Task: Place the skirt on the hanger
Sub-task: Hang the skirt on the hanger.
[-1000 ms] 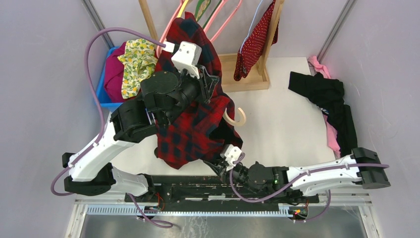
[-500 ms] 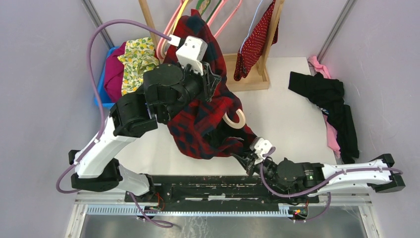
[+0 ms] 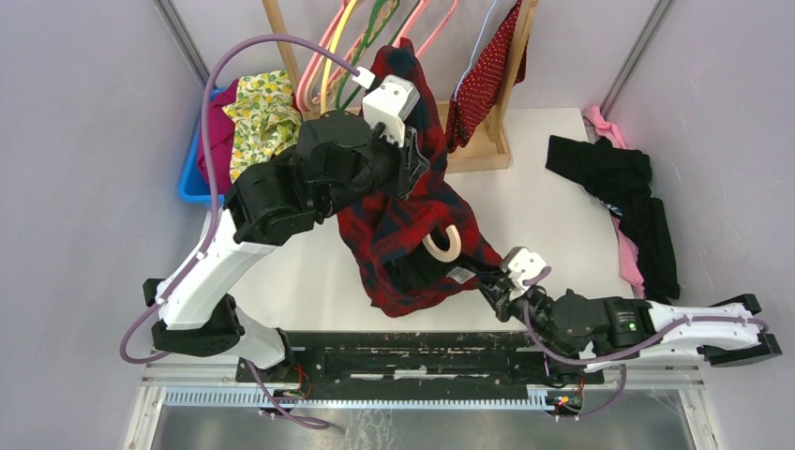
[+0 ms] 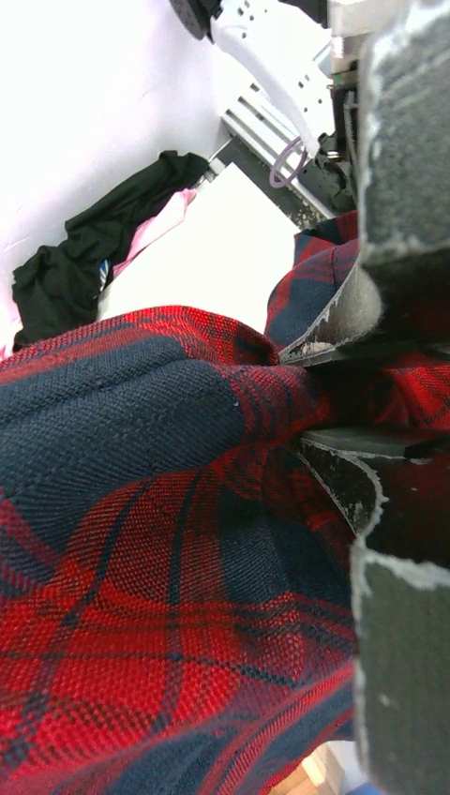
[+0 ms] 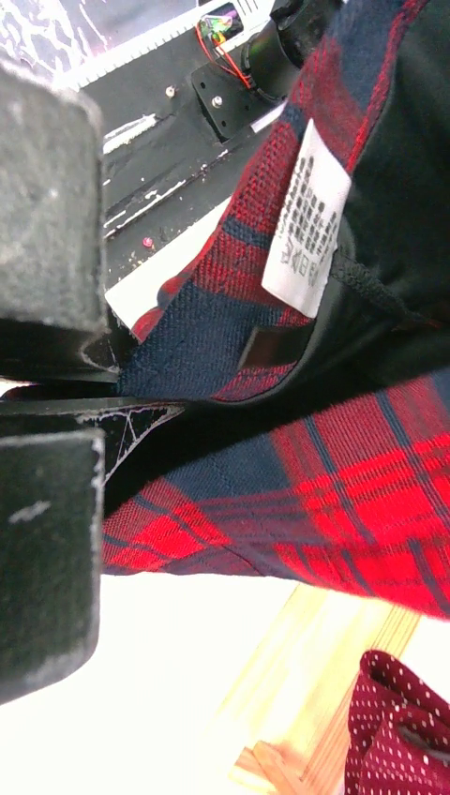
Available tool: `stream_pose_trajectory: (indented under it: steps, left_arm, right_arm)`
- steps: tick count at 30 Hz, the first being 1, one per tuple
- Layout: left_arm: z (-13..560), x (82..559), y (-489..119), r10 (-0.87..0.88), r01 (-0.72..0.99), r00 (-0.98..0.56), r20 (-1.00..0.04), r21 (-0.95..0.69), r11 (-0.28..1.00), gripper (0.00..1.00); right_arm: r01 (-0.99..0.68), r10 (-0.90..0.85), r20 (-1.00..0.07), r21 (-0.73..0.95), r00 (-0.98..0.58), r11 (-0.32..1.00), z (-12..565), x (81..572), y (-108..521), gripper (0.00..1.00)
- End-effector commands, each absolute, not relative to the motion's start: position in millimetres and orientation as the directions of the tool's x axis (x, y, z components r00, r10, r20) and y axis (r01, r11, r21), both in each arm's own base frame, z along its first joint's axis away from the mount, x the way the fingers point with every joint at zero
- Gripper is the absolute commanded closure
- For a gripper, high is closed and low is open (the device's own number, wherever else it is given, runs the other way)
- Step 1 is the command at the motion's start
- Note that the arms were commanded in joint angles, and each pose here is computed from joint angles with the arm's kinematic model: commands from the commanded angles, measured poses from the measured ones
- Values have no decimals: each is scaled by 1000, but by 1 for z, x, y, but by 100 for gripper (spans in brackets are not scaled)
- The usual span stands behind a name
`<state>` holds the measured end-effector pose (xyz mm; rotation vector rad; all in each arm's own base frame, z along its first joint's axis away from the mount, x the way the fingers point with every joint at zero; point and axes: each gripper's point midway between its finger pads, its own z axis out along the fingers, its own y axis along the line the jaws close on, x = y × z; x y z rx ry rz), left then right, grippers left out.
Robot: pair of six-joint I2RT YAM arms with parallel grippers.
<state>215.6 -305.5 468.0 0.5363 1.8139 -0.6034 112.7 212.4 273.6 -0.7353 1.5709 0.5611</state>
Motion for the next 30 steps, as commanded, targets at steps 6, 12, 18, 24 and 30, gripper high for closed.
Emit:
stream_pose_trajectory:
  steps: [6, 12, 18, 24, 30]
  left_arm:
    - [496, 205, -305, -26, 680, -271, -962, -211, 702, 97]
    - [505, 193, -315, -82, 742, -301, -950, -287, 606, 97]
    - [507, 184, -314, -153, 763, -341, -927, -369, 531, 97]
    - [488, 183, -309, -213, 756, -403, -890, -455, 470, 97]
    - [467, 179, -309, -228, 754, -451, -863, -505, 420, 97]
  right_arm:
    - [-600, -23, -999, 1, -33, 800, 337, 137, 146, 98]
    - [-533, -76, -997, -49, -29, 845, 342, 145, 134, 99]
    - [-483, -144, -989, -116, -22, 868, 334, 149, 140, 98]
    - [-405, -195, -981, -171, -17, 898, 326, 158, 139, 98]
    - [-373, -259, -963, -215, -72, 902, 311, 180, 156, 98]
